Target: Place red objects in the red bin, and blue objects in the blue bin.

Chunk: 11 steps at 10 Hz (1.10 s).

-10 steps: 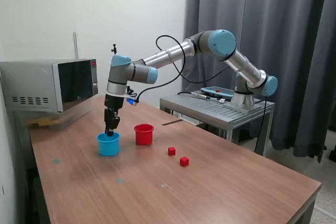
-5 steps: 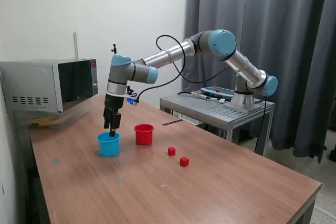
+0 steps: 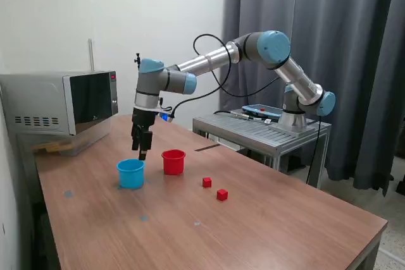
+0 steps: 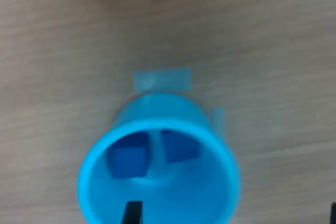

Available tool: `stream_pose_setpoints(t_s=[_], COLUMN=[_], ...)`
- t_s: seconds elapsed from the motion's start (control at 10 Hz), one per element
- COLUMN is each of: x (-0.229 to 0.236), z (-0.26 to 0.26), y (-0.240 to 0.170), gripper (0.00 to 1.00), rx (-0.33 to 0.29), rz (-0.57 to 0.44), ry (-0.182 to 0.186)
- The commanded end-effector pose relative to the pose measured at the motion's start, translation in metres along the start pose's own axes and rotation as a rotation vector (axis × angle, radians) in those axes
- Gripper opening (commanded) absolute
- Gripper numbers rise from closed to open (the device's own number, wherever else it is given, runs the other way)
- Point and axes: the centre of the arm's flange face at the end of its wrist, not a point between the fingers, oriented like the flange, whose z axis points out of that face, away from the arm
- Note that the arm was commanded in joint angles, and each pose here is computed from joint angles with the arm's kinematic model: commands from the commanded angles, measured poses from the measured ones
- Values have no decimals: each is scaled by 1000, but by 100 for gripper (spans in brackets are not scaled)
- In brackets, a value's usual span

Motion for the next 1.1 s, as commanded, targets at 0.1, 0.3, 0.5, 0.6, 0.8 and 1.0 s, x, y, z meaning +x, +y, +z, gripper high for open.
stream_pose_setpoints(t_s=[0.1,0.3,0.5,0.6,0.8,1.0], x=[78,145,175,175,172,171], z=[-59,-71,-60,-48,-66,-64], y=[-55,-83,-114,-128,-140,-170], gripper=[100,100,100,100,100,100], rx=[121,151,220,257,255,292], rz=[-40,-105,-56,-5,28,33], ry=[16,26,42,32,30,20])
